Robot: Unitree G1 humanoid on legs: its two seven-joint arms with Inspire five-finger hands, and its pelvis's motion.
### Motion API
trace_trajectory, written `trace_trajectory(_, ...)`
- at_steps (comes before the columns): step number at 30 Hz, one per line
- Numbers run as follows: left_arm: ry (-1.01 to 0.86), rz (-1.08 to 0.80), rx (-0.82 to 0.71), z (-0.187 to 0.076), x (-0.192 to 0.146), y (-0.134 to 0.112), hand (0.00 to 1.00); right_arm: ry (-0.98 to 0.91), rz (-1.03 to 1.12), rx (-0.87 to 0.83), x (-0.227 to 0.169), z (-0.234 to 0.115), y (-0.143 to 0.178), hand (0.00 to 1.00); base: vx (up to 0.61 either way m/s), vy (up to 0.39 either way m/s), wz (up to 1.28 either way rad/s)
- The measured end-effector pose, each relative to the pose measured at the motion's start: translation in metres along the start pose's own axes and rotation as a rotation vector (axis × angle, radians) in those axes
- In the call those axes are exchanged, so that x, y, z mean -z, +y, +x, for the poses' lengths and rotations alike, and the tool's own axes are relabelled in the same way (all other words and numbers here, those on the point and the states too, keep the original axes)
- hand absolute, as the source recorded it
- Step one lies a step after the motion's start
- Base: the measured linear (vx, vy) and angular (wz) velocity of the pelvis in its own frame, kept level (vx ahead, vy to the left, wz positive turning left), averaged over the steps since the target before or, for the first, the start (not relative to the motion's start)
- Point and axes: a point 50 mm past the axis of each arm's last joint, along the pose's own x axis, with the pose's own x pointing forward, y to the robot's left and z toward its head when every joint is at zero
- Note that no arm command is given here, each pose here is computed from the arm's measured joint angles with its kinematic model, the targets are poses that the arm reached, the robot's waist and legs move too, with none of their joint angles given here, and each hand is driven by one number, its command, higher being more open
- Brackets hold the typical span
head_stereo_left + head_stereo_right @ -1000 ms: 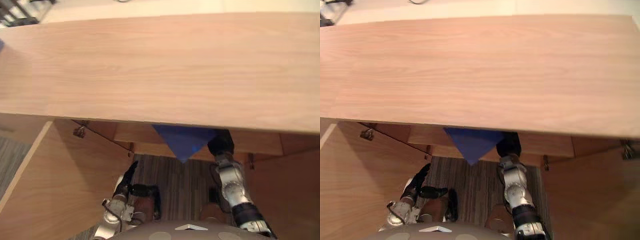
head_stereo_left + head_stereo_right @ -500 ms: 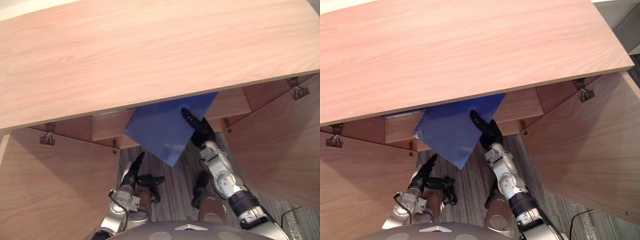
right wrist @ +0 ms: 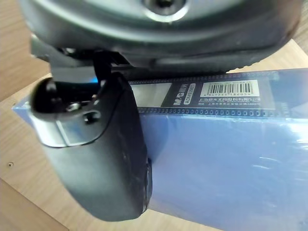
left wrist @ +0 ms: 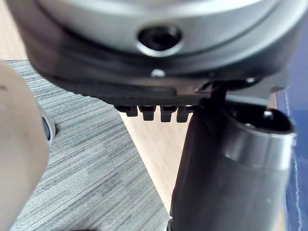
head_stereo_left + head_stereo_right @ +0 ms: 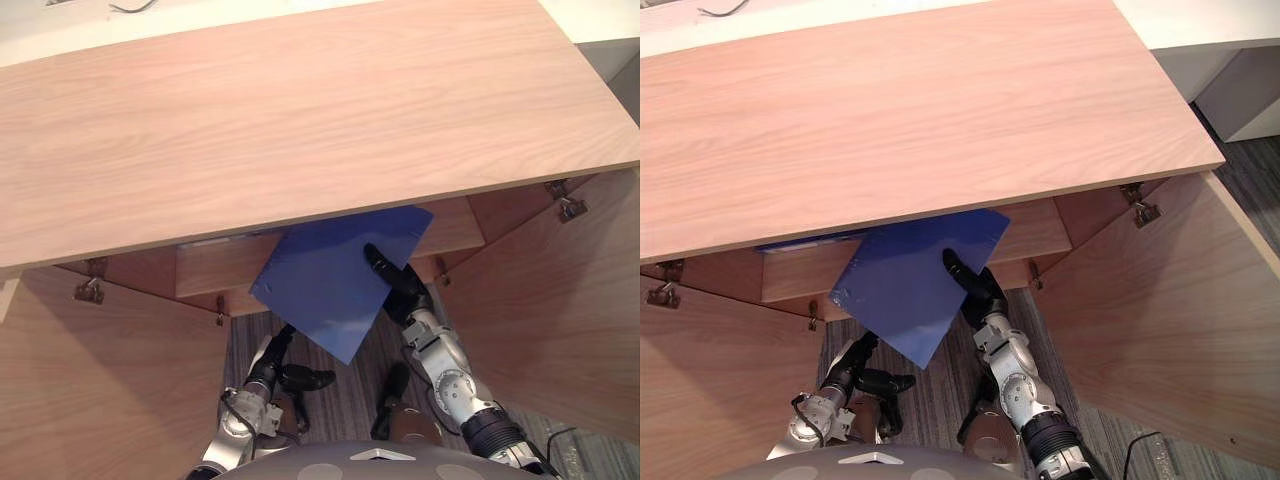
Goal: Walk over to the cabinet, pick up the folder, carry it to the office cabinet, place the folder inside the office cabinet, then close the office cabinet door
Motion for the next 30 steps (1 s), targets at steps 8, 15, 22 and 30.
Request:
trace_trajectory(8, -0.074, 0.012, -0.023, 0.014, -0.024, 0.004, 1.00, -0.151, -0.006, -0.188, -0.037, 0.013, 0.047, 0.00, -0.21, 0.038, -0.10)
trace_trajectory(15, -0.192, -0.017, -0.032, 0.014, -0.052, 0.001, 1.00, -0.239, 0.043, -0.265, -0.051, 0.011, 0.079, 0.00, -0.13, -0.017, -0.02)
trace_trajectory(22, -0.287, -0.044, -0.021, 0.013, -0.076, -0.010, 1.00, -0.331, 0.063, -0.297, -0.066, 0.004, 0.096, 0.00, -0.02, -0.012, -0.02)
trace_trajectory(30, -0.277, -0.058, -0.020, 0.014, -0.077, -0.014, 1.00, -0.340, 0.085, -0.280, -0.062, 0.002, 0.099, 0.00, 0.00, -0.001, -0.01)
